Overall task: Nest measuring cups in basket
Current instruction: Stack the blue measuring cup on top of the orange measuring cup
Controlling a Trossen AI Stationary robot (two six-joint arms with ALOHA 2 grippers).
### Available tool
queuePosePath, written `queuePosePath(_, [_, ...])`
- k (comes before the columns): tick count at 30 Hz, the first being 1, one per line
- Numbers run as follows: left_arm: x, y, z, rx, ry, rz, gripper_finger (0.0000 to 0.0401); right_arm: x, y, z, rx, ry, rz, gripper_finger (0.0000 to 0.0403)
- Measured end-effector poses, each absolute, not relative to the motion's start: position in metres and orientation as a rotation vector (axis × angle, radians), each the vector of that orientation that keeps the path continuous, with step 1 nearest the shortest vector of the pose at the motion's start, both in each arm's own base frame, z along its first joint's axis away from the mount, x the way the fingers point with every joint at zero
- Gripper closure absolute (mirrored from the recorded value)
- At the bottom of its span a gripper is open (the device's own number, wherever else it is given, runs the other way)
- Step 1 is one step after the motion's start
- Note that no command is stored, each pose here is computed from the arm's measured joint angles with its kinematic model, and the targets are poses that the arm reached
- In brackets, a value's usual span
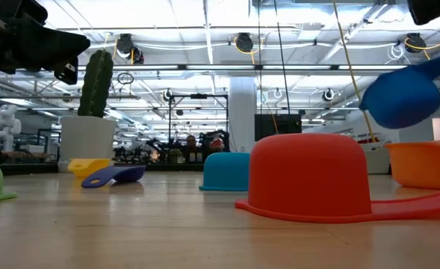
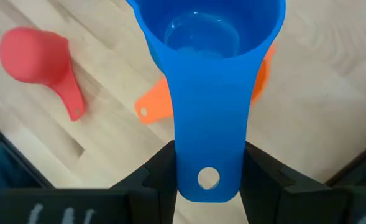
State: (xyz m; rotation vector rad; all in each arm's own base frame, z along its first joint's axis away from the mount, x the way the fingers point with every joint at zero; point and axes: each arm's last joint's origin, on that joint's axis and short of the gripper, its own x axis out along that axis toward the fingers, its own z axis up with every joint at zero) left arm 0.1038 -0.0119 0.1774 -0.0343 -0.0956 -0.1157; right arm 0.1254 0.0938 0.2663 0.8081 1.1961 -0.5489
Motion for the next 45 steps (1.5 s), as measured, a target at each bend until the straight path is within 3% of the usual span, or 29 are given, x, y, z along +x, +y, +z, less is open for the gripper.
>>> queuePosePath(4, [0.104,-0.012,0.177,-0.014,-0.097,-0.114,0.0364,0.129,0.105,0.260,0.793,1.253,-0.538,0.0282])
queuePosePath(22, [0.104,-0.012,0.177,-0.010,-0.097,-0.113,0.0364,0.140,0.125,0.229,0.751,1.323,-0.819,0.0282])
queuePosePath(45, [0.104,-0.010,0.178,0.042,-0.101,-0.055,0.0364,0.175,0.093,0.219,0.530,1.287,-0.801,0.0278])
